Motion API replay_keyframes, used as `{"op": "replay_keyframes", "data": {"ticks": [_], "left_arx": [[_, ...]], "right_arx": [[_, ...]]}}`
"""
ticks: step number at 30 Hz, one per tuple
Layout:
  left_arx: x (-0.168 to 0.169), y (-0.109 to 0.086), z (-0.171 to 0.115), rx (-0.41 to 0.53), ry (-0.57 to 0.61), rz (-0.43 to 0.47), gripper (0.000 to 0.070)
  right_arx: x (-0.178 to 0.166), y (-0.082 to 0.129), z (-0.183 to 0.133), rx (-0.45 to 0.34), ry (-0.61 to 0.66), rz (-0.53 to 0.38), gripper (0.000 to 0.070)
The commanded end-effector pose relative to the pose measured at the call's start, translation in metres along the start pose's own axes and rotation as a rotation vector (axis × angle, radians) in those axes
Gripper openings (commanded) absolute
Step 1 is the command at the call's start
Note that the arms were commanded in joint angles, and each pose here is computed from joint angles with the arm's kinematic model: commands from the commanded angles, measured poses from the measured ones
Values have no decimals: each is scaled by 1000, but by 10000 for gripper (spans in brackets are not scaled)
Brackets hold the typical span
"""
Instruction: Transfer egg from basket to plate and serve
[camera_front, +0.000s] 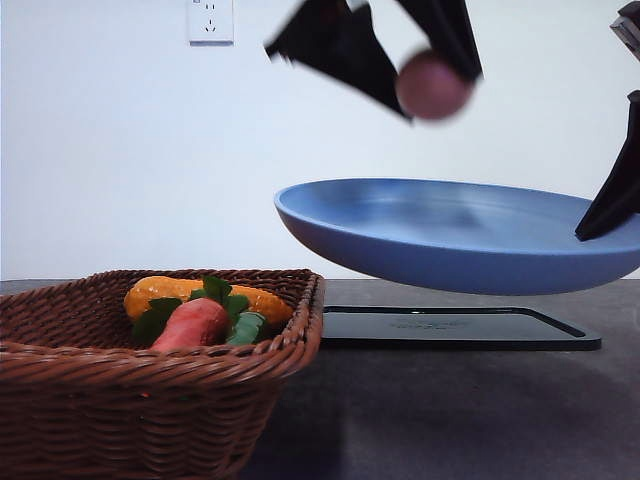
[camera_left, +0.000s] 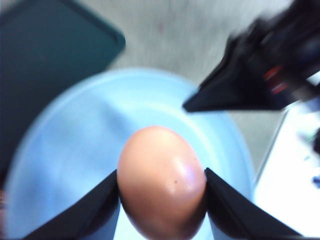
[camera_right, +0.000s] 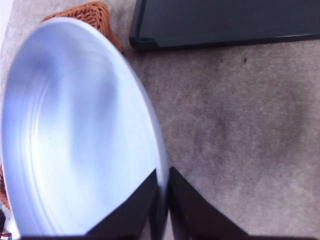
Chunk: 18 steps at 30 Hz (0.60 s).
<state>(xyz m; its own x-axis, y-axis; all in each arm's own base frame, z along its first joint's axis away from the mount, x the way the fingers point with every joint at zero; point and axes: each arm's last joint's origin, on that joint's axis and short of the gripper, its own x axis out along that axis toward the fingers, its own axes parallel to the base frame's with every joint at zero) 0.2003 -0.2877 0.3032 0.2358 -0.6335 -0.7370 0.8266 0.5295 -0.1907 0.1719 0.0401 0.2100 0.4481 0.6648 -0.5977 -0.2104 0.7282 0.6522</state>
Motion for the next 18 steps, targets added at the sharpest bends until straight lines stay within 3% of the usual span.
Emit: {"op": "replay_keyframes", "data": {"ticks": [1, 11, 14, 18], "left_arx": [[13, -2, 1, 27, 17, -7, 120], [47, 2, -8, 15, 114, -3, 132], [47, 2, -8, 16, 113, -4, 211], [47, 1, -8, 15, 108, -4, 372]], "right_arx": [[0, 2, 2, 9, -2, 13, 0], [0, 2, 1, 24, 1, 12, 0], [0, 1, 1, 27, 4, 11, 0], [0, 1, 1, 42, 5, 10, 0]]}}
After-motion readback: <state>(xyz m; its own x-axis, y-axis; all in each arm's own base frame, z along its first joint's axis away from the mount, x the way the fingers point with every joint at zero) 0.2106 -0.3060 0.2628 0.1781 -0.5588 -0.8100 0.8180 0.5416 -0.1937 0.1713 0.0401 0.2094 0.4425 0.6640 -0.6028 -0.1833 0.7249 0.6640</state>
